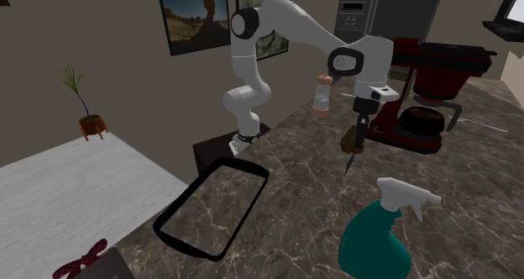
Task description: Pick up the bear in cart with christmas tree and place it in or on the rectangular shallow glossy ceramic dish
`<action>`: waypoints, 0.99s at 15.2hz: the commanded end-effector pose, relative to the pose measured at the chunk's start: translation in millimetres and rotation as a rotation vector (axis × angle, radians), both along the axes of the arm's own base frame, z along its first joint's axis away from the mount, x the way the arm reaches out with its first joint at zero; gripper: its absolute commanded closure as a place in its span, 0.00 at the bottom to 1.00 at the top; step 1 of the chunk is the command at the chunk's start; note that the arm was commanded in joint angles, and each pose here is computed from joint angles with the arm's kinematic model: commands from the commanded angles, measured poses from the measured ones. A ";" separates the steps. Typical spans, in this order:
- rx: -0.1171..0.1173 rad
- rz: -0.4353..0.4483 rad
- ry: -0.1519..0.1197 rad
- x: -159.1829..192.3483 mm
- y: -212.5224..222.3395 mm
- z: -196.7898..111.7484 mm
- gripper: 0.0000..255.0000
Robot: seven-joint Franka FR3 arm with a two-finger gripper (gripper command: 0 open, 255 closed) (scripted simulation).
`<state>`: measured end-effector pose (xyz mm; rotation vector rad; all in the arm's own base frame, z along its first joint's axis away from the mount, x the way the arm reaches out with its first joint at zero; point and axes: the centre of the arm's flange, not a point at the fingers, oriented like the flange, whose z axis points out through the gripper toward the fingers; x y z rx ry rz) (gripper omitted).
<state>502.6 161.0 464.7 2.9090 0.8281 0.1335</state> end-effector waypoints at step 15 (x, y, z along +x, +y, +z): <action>0.000 0.000 0.001 0.1 -0.1 68.5 1.00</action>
